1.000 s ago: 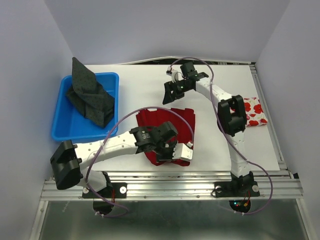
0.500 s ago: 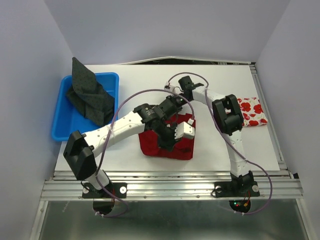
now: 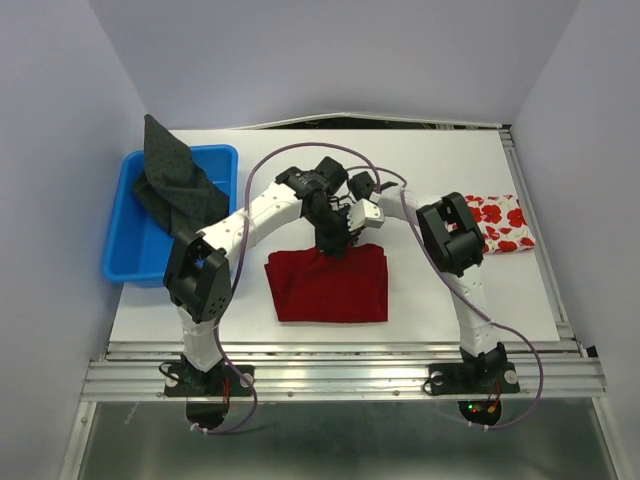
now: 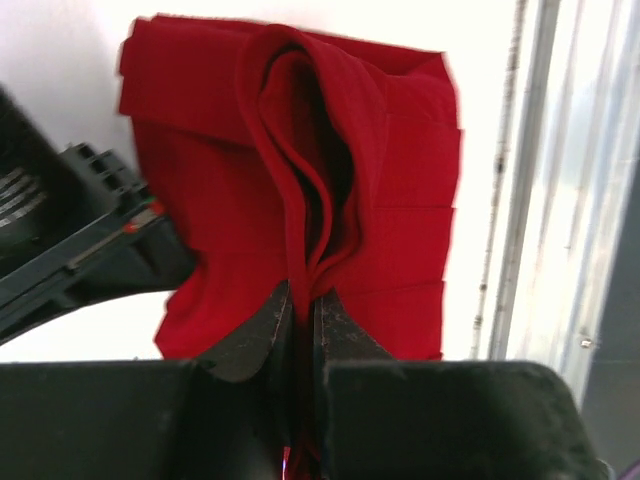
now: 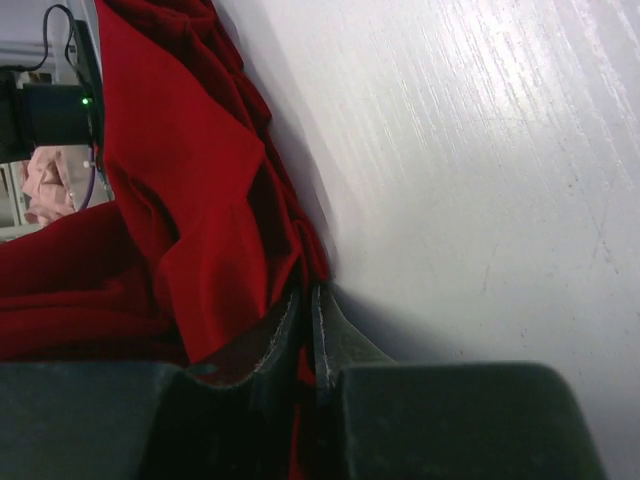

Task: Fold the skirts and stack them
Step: Fold the skirt

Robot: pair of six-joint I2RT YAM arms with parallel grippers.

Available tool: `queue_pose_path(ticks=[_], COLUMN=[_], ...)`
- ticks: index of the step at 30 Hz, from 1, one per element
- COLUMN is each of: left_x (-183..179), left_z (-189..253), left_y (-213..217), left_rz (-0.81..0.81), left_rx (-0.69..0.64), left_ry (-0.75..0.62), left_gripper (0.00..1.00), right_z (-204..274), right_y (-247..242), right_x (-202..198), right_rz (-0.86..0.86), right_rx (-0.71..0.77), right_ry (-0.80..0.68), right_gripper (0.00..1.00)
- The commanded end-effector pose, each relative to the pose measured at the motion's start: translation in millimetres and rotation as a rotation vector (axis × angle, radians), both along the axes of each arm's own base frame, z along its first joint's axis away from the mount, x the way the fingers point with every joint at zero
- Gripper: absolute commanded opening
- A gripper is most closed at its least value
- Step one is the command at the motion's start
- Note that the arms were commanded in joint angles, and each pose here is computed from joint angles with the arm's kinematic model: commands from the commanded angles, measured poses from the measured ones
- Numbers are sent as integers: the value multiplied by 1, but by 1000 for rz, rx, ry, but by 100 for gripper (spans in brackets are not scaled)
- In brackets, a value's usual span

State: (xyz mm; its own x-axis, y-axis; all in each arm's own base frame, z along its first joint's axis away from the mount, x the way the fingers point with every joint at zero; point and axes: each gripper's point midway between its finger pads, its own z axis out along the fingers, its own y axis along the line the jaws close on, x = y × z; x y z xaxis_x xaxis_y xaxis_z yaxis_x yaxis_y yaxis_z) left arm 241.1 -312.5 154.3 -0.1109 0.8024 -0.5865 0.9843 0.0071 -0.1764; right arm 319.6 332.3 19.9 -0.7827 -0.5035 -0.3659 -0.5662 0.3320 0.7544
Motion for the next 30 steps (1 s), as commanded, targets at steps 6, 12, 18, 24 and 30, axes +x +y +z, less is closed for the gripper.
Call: queue_pose_path(ticks=[6,12,18,24,30], left_x=[33,52,73,82,105], left_z=[-36,-65,-67,-61,-21], left_y=[12,26,22,21,34], left_rz=[25,106,183,190,310], left_rx=[18,39,47,55,6], left_ry=[-68,-66,-107,-129,-194], left_gripper=[0,9,19,42,48], right_z=[0,-3,12,0,21], right_y=[-5,-5,7,-8,-56], right_x=[-3,3,36,79,129], right_rz=[10,-11,-64,-176,-354], right_rx=[-38,-69,-83,-218,-268], right_ry=[-43,-47,-105,-198,-249], right_gripper=[15,54,71,72,75])
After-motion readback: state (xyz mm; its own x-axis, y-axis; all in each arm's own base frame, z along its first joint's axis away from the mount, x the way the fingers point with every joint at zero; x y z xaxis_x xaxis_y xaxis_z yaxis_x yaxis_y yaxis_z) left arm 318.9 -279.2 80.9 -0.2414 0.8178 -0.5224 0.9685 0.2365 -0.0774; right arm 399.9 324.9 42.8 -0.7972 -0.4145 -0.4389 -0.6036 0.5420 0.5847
